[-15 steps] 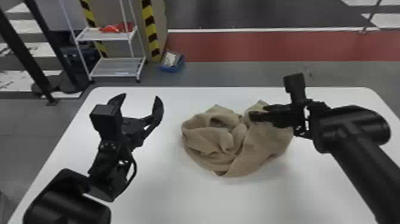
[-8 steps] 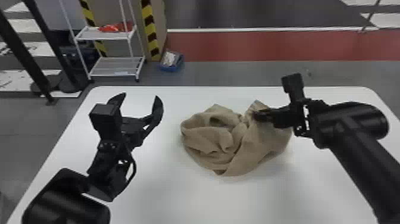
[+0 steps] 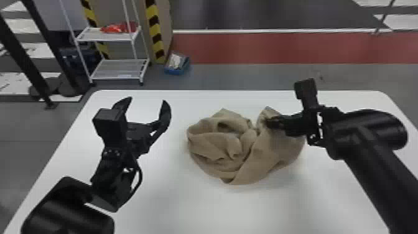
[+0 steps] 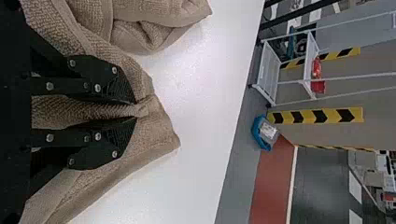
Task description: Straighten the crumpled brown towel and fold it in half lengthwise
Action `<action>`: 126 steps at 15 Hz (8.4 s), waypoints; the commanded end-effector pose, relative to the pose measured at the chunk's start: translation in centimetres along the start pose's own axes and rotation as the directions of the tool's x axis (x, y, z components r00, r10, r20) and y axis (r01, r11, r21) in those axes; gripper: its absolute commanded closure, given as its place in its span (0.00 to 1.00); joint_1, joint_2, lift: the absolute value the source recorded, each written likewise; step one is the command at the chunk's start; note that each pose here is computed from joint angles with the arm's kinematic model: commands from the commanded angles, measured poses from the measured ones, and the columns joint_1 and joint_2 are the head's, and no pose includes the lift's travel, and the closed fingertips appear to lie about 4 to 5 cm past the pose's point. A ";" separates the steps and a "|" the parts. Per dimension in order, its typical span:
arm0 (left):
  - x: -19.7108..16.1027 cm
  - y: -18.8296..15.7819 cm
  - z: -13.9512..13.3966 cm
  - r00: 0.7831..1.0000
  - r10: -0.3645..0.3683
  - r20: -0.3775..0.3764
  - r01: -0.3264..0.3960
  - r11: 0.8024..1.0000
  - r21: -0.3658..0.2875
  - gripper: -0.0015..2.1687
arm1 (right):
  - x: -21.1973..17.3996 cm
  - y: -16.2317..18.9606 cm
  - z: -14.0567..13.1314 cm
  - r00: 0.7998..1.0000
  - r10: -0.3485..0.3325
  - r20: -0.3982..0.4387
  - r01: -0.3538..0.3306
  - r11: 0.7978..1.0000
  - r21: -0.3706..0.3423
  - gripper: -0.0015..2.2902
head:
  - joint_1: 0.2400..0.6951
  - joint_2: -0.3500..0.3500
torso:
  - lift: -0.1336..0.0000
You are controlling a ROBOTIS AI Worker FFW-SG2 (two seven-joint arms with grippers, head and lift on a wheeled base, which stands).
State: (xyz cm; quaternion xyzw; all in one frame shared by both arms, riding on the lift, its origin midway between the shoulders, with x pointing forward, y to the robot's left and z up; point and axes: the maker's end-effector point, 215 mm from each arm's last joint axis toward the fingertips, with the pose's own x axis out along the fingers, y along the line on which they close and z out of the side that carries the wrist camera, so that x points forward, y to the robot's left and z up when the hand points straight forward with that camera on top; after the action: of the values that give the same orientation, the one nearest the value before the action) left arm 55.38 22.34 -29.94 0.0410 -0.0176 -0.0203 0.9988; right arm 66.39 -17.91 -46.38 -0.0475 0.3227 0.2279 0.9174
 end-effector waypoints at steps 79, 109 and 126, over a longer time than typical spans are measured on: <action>-2.8 -11.9 -8.0 0.891 -0.361 -0.276 0.329 0.931 -0.156 0.13 | -32.8 -16.9 -17.4 0.796 -0.431 0.424 0.280 0.884 0.374 0.53 | 1.00 0.00 | 0.08; -7.9 -24.8 -7.6 0.737 -0.595 -0.320 0.507 0.800 -0.320 0.87 | -35.1 -15.7 -16.3 0.758 -0.418 0.500 0.278 0.901 0.332 0.53 | 1.00 0.00 | 0.08; -11.7 -8.8 6.9 0.881 -0.309 -0.359 0.334 0.943 0.007 0.87 | -38.0 -16.4 -1.1 0.674 -0.355 0.648 0.012 0.882 0.470 0.53 | 1.00 0.00 | 0.08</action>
State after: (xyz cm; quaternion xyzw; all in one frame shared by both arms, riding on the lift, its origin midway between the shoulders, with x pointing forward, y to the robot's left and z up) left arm 41.64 14.55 -24.59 0.0708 0.1766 -0.1779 0.9655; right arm 44.08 -46.69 -22.24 0.2130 -0.0467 0.0698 0.9734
